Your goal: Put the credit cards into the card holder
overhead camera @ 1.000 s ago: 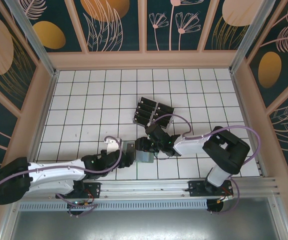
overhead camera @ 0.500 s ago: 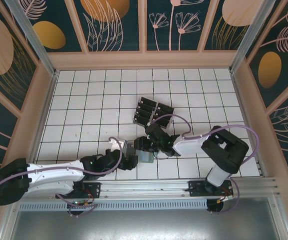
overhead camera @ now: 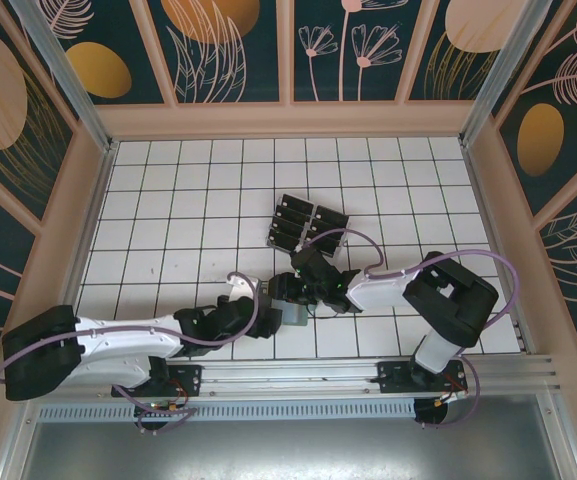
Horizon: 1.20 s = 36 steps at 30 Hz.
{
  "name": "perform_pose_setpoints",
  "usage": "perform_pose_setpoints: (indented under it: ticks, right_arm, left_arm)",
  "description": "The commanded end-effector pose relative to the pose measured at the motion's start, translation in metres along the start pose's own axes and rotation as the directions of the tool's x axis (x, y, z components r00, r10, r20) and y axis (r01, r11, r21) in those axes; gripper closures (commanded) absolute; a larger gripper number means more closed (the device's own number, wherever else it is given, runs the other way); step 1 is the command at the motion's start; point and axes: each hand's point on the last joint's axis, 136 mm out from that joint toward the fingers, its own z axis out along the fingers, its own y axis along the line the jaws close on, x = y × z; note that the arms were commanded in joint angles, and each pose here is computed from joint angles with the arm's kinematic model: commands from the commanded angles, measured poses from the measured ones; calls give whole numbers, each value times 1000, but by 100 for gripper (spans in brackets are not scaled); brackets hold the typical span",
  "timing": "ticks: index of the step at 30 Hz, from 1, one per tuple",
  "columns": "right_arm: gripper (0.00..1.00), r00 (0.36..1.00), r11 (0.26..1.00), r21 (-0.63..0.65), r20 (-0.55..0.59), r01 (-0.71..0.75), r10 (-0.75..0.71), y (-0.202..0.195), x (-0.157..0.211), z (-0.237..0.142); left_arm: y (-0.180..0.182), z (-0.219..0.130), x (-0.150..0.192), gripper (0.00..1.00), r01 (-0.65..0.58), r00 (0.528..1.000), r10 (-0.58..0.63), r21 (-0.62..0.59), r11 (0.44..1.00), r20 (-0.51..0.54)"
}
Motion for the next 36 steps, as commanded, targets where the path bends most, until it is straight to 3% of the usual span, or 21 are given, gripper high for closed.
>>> perform_pose_setpoints:
  ticks: [1,21,27,36]
  right_arm:
    - [55,1000,1000,1,-27,-11,11,-5,10,2]
    - [55,1000,1000,-31,23,1,0,9,-2,-16]
    - [54,996,999,-39,90,-7,11,12,-11,-39]
    - [54,995,998,-40,88,-39,42,2,-2,-43]
  left_arm:
    - [-6,0,-12,1,-11,999,11,-7,1000,40]
    - [34,11,6,1,2,1000,-1,-230,973,6]
    - [40,10,10,1,18,1000,-18,-239,971,4]
    - [44,10,13,1,27,1000,-27,-242,970,6]
